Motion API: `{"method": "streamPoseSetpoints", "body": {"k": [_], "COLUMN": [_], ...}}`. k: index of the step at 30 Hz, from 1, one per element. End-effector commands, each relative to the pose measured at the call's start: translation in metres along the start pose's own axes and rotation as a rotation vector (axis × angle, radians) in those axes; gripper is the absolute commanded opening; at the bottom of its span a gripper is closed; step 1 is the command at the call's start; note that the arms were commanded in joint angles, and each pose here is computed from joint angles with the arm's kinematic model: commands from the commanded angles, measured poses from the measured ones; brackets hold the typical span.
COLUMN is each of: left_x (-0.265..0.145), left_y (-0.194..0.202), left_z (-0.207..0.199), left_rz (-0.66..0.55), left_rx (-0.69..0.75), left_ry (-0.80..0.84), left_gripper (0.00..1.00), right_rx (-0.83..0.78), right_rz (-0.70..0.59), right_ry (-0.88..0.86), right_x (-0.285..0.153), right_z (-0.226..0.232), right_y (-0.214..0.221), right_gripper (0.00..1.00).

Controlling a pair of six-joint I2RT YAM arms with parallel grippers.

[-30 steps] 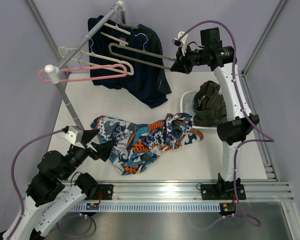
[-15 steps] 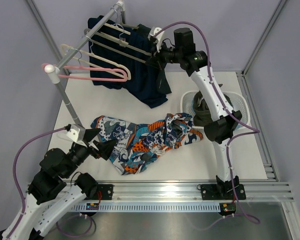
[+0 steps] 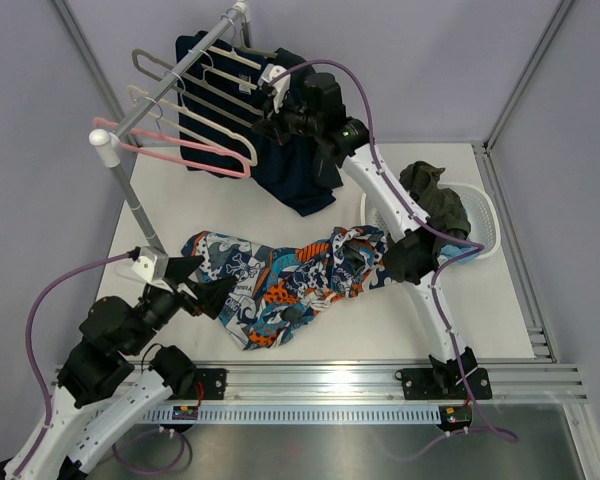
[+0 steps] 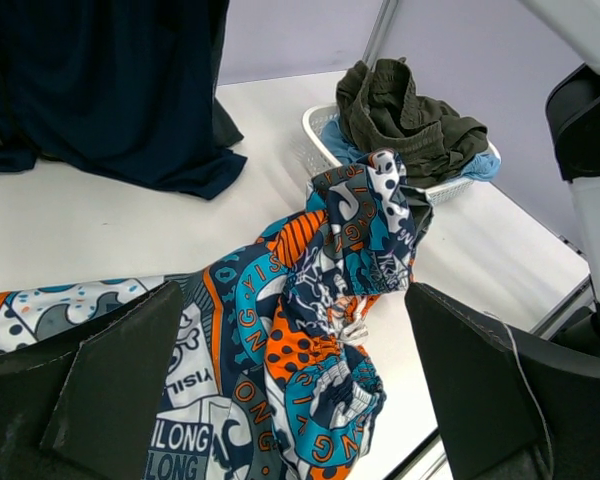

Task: Remove the shorts from the hanger

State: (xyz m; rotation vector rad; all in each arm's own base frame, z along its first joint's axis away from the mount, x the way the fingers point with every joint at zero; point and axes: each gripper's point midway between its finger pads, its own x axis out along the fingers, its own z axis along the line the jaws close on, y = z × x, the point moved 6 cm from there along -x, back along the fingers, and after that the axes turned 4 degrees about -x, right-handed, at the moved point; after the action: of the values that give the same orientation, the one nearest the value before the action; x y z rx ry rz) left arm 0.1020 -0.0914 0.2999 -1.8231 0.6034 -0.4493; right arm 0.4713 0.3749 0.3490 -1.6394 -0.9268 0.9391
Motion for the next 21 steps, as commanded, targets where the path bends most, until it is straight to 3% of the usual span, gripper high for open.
{"method": "streamPoseSetpoints", "body": {"k": [1, 21], "left_x": [0.005, 0.006], "left_y": [-0.007, 0.001], "left_z": [-0.008, -0.007], "left_rz": [-0.048, -0.048], "left_rx": [-0.030, -0.047], "left_ry": [0.051, 0.061], "left_gripper": [0.99, 0.99], "right_rx": [-0.095, -0.134], "right_rz": [-0.174, -0.112], "right_ry": [0.063, 0.036], "right_x": [0.002, 0.020], "right_z": [0.000, 0.009], "right_y": [-0.054, -0.026], "right_gripper": [0.00, 0.01]}}
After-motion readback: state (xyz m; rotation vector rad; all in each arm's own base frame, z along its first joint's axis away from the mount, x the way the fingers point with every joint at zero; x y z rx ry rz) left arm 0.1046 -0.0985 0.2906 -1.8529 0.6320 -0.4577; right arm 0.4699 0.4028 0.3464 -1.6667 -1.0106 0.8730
